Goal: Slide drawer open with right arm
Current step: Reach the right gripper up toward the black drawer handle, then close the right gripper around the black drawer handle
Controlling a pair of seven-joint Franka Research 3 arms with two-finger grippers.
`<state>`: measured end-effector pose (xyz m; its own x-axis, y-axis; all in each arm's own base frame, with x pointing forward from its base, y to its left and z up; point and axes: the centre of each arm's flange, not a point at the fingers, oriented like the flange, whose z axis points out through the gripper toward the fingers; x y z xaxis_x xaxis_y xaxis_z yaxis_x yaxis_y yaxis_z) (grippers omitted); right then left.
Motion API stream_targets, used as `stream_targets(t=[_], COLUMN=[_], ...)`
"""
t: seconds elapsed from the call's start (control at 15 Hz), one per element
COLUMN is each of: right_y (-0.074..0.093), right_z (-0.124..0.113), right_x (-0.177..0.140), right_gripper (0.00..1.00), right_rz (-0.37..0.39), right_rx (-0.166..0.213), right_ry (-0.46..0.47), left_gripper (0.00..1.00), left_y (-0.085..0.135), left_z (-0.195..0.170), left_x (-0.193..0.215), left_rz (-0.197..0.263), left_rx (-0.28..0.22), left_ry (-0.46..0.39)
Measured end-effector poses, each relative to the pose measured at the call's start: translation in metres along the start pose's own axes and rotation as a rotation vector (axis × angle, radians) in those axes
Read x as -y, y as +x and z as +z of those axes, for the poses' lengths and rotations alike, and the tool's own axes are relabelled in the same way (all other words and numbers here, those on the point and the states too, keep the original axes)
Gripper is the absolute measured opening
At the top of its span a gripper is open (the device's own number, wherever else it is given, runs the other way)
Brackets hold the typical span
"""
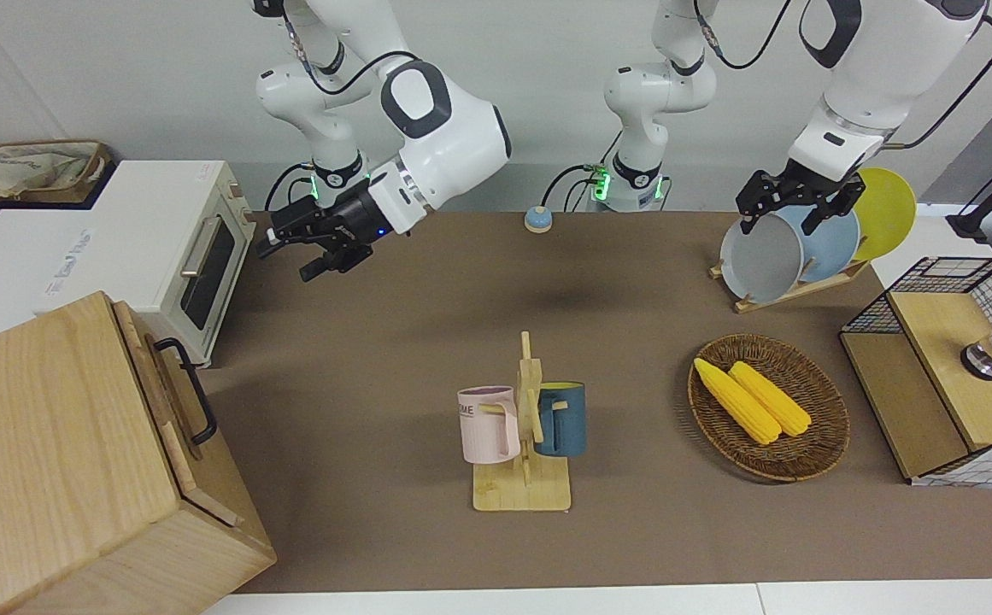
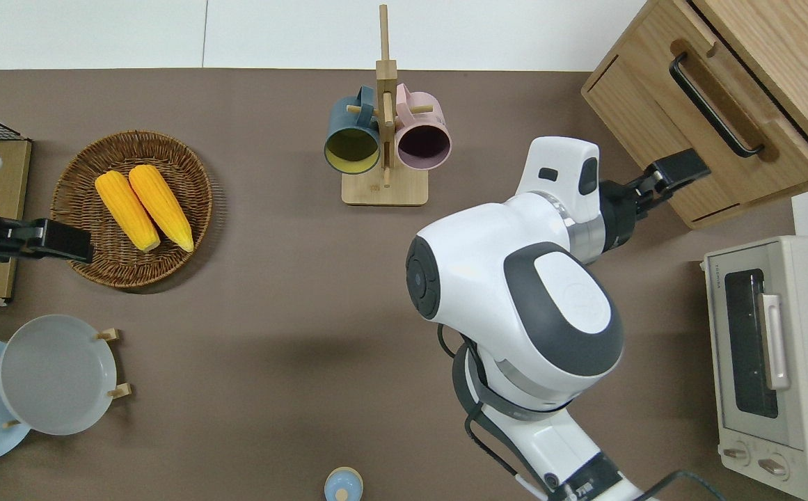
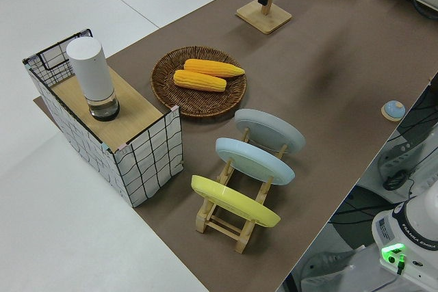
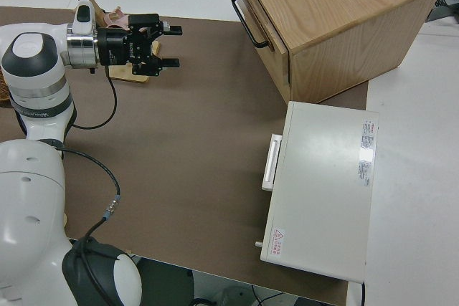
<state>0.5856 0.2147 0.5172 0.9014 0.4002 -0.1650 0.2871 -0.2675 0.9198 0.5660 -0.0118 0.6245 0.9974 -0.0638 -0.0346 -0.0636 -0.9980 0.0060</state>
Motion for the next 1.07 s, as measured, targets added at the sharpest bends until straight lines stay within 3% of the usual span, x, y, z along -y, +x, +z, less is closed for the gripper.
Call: stream_targets(t=[0.27, 0.53, 0.8, 1.07], right_y=[0.028, 0.045, 0.051, 0.047], right_z=[0.021, 0.042, 0.081, 0.130], right_x=[0.026, 0.044, 0.044, 0.055], right_gripper=[0.99, 0.99, 0.99, 0.99], right_rz=[-0.027, -0.021, -0.009, 0.010], right_rx=[-0.030, -0.077, -0.120, -0.160], right_ry=[-0.150, -0.241, -0.287, -0.338], left_gripper=[1.00, 1.00, 1.00, 1.00], left_y=[0.000, 0.000, 0.000, 0.000], left_z=[0.000, 0.000, 0.000, 0.000], left_x=[0.000, 0.000, 0.000, 0.000], left_rz=[0.000, 0.000, 0.000, 0.000], left_rx=[0.000, 0.000, 0.000, 0.000], left_ry=[0.000, 0.000, 0.000, 0.000])
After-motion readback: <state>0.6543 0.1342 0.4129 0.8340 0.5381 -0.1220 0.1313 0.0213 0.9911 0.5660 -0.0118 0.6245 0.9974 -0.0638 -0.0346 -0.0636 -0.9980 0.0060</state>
